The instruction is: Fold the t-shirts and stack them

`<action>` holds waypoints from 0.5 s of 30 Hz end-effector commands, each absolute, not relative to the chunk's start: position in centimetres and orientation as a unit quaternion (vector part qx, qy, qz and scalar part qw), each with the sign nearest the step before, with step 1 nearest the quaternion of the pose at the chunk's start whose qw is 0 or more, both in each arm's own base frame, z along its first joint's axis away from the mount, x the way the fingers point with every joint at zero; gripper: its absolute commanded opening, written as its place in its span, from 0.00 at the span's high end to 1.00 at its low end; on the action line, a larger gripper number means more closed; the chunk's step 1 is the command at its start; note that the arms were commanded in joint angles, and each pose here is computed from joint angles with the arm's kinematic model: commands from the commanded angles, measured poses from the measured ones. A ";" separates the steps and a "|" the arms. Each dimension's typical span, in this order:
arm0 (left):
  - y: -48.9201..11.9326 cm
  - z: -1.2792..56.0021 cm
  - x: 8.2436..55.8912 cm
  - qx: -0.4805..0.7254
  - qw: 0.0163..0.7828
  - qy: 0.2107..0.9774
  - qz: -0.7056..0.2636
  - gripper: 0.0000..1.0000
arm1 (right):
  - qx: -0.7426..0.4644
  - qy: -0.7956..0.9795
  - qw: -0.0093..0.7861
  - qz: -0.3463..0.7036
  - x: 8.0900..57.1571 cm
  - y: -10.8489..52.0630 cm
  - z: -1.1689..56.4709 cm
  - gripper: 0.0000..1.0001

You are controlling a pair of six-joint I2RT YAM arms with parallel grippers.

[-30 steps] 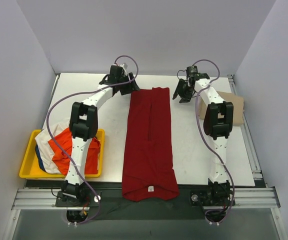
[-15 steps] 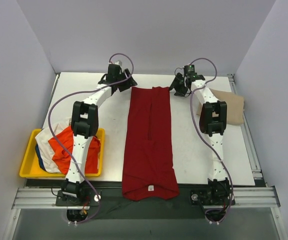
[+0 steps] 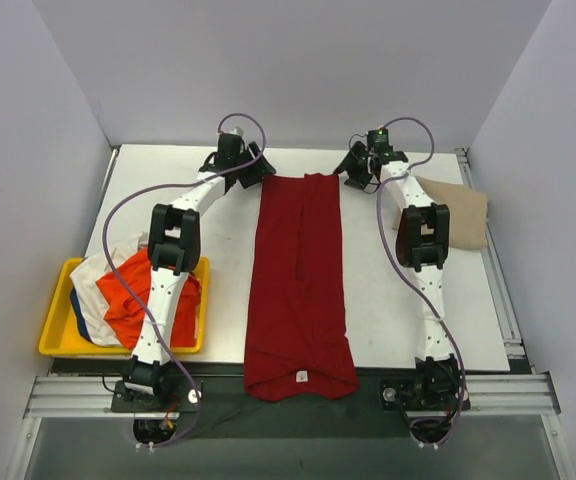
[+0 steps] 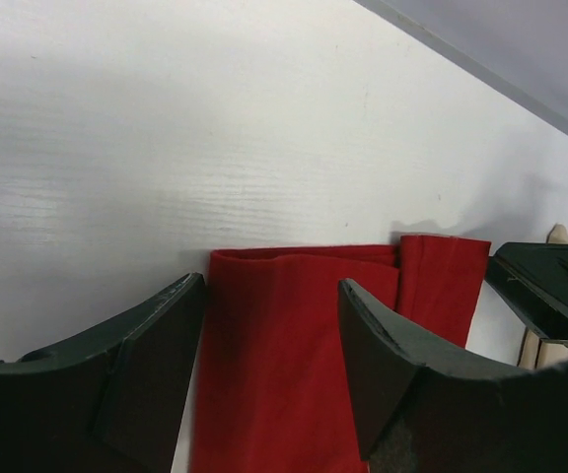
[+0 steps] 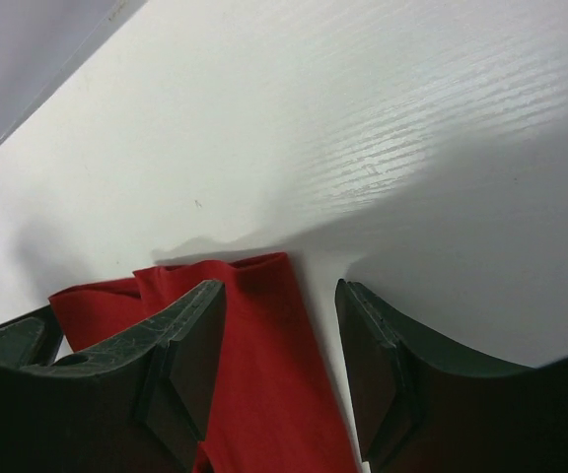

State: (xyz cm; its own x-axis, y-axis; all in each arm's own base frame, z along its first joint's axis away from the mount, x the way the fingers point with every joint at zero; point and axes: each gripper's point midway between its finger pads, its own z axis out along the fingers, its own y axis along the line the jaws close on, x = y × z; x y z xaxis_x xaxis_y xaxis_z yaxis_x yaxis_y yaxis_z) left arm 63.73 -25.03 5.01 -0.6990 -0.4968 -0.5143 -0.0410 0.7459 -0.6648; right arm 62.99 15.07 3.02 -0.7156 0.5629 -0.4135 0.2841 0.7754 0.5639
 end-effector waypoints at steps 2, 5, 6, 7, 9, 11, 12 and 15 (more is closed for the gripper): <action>-25.1 6.3 64.9 -0.158 0.370 0.850 -0.340 0.34 | 0.242 0.894 0.284 0.248 63.0 16.5 2.1 0.51; -25.0 6.1 64.9 -0.164 0.364 0.850 -0.343 0.37 | 0.242 0.894 0.279 0.253 63.0 16.6 1.9 0.53; -25.1 6.1 64.9 -0.165 0.363 0.850 -0.345 0.38 | 0.240 0.895 0.279 0.252 62.9 16.6 1.8 0.53; -25.1 6.1 64.8 -0.165 0.362 0.850 -0.346 0.39 | 0.239 0.896 0.277 0.253 62.8 16.7 1.7 0.54; -25.3 5.9 64.8 -0.165 0.359 0.849 -0.350 0.42 | 0.234 0.897 0.275 0.256 62.7 17.0 1.6 0.55; -25.3 5.5 64.8 -0.167 0.356 0.850 -0.350 0.47 | 0.236 0.896 0.274 0.256 62.7 16.8 1.5 0.57; -25.4 5.5 64.7 -0.168 0.353 0.850 -0.353 0.49 | 0.237 0.896 0.274 0.256 62.7 16.9 1.5 0.59; -25.6 5.0 64.6 -0.170 0.347 0.850 -0.358 0.60 | 0.239 0.896 0.276 0.252 62.8 16.7 1.5 0.69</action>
